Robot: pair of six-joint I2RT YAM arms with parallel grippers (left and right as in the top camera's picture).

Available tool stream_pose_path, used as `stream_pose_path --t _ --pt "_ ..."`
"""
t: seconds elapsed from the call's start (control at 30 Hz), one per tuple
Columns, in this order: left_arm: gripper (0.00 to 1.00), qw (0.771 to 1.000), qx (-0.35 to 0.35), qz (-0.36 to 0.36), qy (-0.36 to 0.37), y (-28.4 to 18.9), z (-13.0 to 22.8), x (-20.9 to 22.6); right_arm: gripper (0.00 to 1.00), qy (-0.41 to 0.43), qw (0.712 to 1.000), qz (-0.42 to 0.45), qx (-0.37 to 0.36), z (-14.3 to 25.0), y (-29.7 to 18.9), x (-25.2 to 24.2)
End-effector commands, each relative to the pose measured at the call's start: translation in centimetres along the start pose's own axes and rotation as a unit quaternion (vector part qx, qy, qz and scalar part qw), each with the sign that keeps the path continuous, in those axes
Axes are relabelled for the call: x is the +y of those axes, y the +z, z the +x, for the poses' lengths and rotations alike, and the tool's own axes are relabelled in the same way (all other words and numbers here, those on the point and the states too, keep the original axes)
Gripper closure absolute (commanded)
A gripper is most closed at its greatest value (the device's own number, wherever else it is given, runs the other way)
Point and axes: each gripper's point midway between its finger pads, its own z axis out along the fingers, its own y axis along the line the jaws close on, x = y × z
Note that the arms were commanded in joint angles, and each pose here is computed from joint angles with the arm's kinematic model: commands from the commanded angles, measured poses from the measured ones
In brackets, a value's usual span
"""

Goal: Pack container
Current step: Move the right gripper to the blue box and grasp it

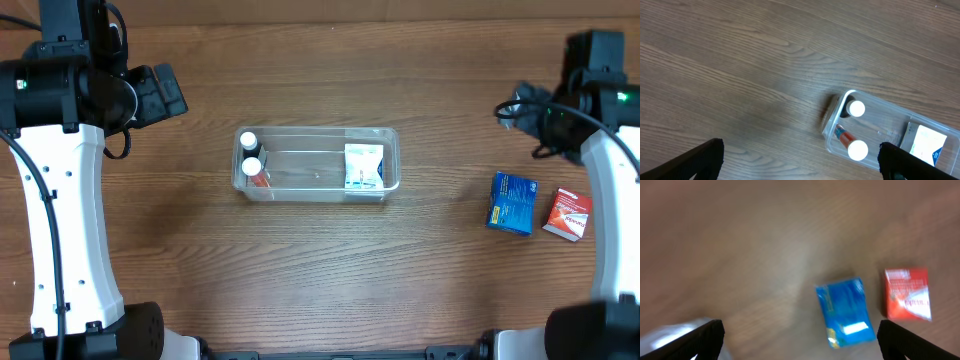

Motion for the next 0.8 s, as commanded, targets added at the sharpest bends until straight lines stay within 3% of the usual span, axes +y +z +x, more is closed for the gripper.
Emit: stream_pose_path --t 0.0,0.27,0.77 --pt "0.00 1.000 -0.007 0.007 0.008 -0.5 -0.1 -0.2 0.00 -0.020 0.995 -0.001 0.098 3.8 5.6 -2.0" --pt "0.00 1.000 -0.007 0.007 0.008 -0.5 0.0 -0.2 0.00 -0.060 0.982 0.027 0.175 7.4 12.0 -3.8" --pt "0.00 1.000 -0.007 0.006 0.008 -0.5 0.0 -0.2 0.00 -0.072 0.976 0.051 0.198 8.9 15.8 -4.9"
